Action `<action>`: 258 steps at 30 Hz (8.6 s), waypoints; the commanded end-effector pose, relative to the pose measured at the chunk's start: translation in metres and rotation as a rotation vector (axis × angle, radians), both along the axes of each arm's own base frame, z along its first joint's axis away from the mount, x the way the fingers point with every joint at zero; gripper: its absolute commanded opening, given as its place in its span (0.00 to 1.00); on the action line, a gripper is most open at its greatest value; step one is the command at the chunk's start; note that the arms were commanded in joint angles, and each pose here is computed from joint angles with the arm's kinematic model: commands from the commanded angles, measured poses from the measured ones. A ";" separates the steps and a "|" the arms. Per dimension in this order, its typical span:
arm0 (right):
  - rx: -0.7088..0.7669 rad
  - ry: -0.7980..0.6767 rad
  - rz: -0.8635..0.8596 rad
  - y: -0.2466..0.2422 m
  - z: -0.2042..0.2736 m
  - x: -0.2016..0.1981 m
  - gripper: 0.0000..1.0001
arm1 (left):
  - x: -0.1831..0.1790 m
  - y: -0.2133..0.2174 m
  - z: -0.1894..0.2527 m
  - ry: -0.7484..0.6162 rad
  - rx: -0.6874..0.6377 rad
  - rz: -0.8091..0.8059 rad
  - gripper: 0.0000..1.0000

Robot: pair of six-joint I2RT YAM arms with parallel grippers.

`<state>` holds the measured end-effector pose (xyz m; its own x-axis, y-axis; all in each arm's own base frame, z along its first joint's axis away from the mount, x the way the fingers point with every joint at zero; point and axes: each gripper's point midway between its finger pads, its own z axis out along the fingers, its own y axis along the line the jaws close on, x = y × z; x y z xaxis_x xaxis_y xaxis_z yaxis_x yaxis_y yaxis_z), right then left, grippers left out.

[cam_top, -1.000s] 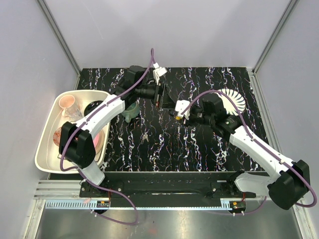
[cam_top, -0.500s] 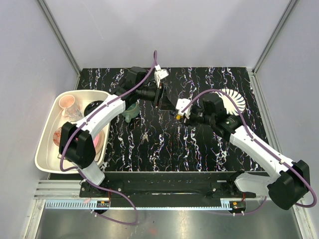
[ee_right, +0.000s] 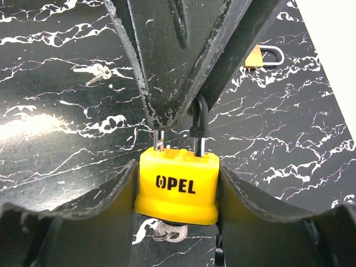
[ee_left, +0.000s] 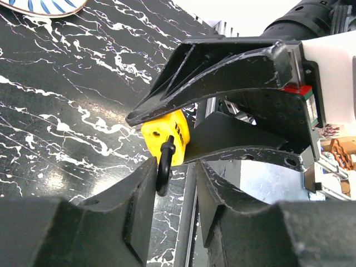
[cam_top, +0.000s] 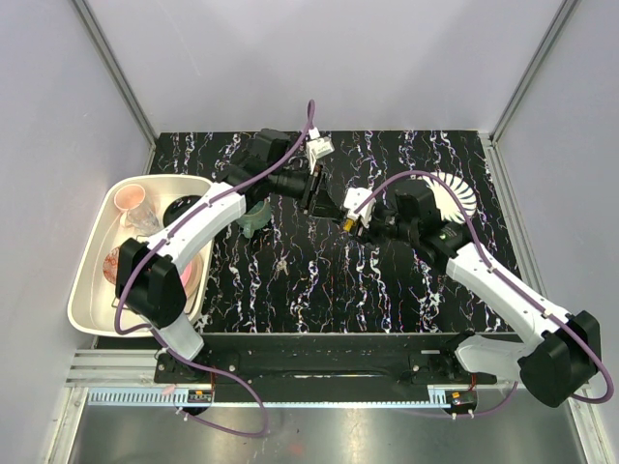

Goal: Unlock with the key

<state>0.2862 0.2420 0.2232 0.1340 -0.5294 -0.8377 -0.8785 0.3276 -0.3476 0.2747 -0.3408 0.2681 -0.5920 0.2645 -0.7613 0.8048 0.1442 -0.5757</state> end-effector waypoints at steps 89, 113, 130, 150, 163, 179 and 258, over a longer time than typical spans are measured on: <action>0.036 0.326 -0.583 -0.088 -0.055 0.199 0.91 | 0.217 0.128 -0.076 -0.237 0.456 0.488 0.99; 0.200 0.238 -0.486 -0.095 0.031 0.073 0.91 | 0.317 0.101 -0.183 -0.356 0.627 0.581 0.99; 0.258 0.220 -0.490 -0.094 0.045 0.063 0.90 | 0.328 0.094 -0.198 -0.428 0.684 0.570 0.99; 0.295 0.148 -0.486 -0.099 0.071 0.050 0.89 | 0.303 0.083 -0.218 -0.405 0.804 0.493 0.99; 0.312 0.123 -0.487 -0.099 0.086 0.050 0.88 | 0.247 0.061 -0.251 -0.289 0.828 0.308 0.99; 0.311 0.094 -0.493 -0.103 0.093 0.045 0.88 | 0.181 0.032 -0.256 -0.155 0.818 0.139 0.92; -0.055 0.241 0.240 0.062 -0.025 -0.005 0.75 | 0.109 0.228 0.010 -0.285 0.484 0.663 0.99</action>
